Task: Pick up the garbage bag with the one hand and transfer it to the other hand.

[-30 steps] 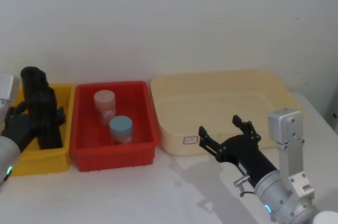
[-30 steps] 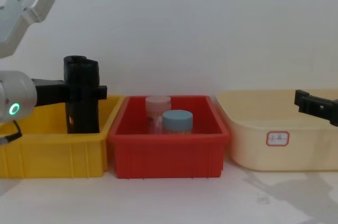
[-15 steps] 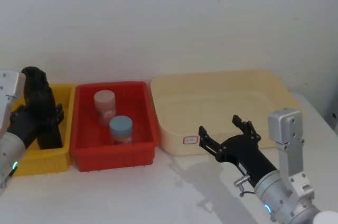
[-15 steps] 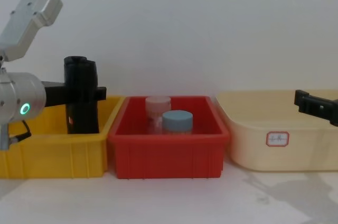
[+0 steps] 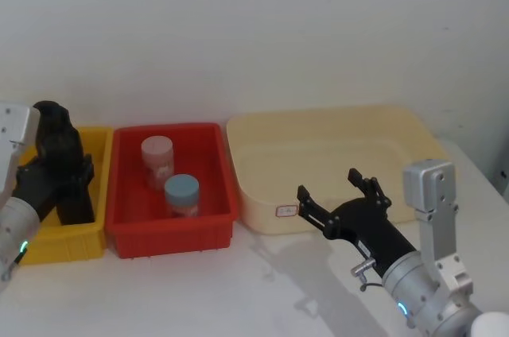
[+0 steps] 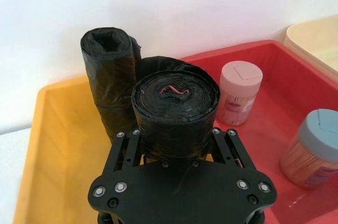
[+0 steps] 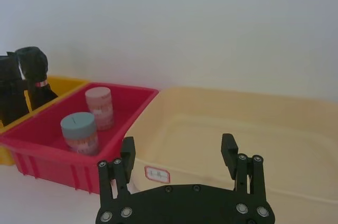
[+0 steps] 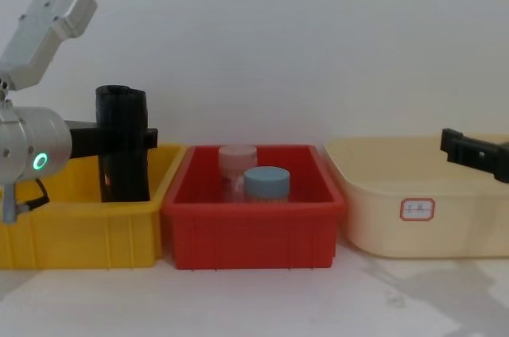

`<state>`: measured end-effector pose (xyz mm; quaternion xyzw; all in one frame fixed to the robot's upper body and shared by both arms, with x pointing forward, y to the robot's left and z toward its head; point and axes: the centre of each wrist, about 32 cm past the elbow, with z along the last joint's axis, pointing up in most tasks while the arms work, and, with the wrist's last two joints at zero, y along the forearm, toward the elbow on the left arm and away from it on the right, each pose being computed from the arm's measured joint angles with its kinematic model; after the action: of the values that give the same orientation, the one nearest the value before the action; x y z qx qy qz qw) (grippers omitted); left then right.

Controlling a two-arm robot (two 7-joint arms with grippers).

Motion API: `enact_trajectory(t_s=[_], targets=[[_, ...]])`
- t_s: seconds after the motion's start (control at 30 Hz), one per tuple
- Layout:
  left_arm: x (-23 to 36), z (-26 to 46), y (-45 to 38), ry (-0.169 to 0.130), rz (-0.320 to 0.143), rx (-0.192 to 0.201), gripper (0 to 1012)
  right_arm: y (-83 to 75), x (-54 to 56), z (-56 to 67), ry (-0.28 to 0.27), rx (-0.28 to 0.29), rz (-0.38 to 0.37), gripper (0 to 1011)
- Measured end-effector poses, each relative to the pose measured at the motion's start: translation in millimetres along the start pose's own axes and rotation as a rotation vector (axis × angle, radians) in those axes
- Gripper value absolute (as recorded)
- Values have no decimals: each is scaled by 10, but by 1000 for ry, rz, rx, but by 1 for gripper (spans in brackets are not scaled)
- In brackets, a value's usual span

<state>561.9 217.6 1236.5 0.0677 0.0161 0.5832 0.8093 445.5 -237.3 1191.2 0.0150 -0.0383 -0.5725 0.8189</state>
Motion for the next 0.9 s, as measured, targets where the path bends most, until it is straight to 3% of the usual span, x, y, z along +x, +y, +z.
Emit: enact_trajectory(t_s=[0.23, 0.4, 0.73, 0.83, 0.87, 0.9], targets=[[13, 112, 69, 2, -12, -17, 521, 93, 49, 104, -7, 33, 49, 1000], [35, 252, 131, 5, -30, -46, 521, 192, 90, 217, -10, 65, 109, 1000], [61, 610, 255, -8, -90, -150, 521, 420, 160, 427, -11, 105, 243, 1000], [65, 670, 273, -12, -107, -168, 521, 503, 182, 485, -14, 112, 288, 1001], [70, 728, 289, -17, -125, -184, 521, 547, 199, 509, -18, 111, 312, 1000], [70, 728, 289, -17, -125, -184, 521, 567, 205, 519, -20, 111, 323, 1000]])
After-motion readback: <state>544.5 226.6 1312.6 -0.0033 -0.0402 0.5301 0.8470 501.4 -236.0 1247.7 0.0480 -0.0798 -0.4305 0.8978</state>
